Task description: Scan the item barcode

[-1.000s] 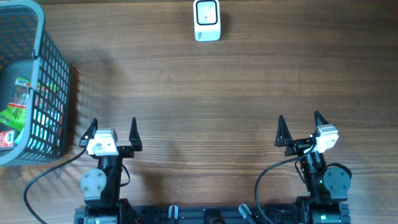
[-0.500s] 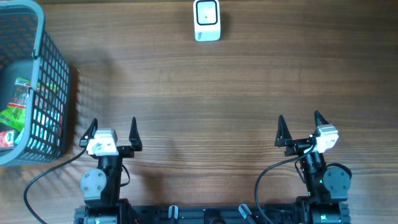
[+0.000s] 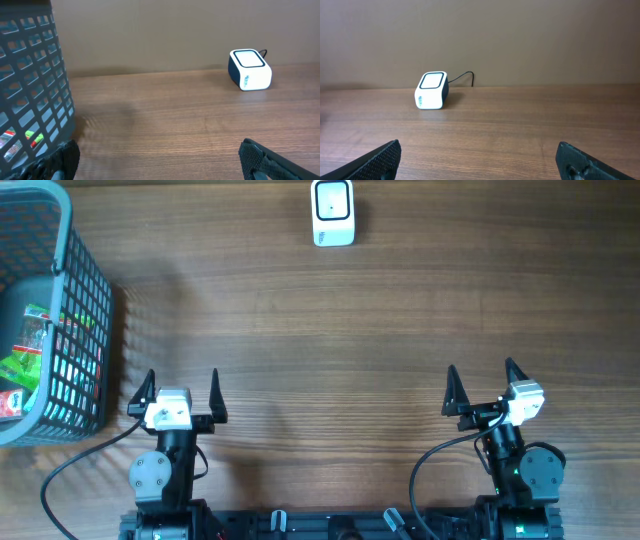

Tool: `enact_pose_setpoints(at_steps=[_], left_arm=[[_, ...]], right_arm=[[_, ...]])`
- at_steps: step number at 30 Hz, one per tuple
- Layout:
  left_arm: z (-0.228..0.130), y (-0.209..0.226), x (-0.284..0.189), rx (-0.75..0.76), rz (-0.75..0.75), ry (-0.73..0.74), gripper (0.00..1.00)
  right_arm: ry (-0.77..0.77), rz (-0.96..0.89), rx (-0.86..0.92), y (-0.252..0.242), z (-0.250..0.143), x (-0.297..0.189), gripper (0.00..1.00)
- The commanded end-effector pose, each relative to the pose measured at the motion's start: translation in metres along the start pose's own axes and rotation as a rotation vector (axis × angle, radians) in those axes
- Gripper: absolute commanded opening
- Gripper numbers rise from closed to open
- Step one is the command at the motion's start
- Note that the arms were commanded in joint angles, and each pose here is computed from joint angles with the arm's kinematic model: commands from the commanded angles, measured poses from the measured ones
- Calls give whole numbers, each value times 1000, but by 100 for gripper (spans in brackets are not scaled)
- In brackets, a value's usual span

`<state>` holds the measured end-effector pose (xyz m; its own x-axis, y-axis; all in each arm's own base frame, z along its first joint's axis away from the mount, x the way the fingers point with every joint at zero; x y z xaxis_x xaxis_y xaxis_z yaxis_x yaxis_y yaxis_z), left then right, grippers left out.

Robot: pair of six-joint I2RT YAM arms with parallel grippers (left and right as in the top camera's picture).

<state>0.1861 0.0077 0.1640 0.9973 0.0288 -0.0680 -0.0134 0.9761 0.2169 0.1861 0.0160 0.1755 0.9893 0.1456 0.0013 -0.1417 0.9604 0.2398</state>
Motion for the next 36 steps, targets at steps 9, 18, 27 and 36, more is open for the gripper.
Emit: enact_pose_setpoints(at_steps=[9, 18, 27, 36], left_arm=[[79, 2, -31, -253, -125, -11, 100], [285, 47, -21, -266, -171, 305, 100], [242, 116, 82, -570, 380, 549, 78], [172, 271, 16, -949, 1034, 537, 98]], right_arm=[[3, 3, -6, 0, -1, 0, 100], [3, 3, -6, 0, -1, 0, 100], [3, 3, -6, 0, -1, 0, 100], [3, 3, -6, 0, -1, 0, 100]])
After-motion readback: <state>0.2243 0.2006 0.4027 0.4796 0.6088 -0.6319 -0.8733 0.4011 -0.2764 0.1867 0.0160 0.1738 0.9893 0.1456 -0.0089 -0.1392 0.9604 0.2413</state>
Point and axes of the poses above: each gripper's point midway between its finger pads, its own x axis out along the fingers, its own y axis along the line the jaws close on, z = x × y, the point moved 6 cm from there along -x, back along the fingers, and after that the axes turned 9 degrees about x, right-handed, at the moved point
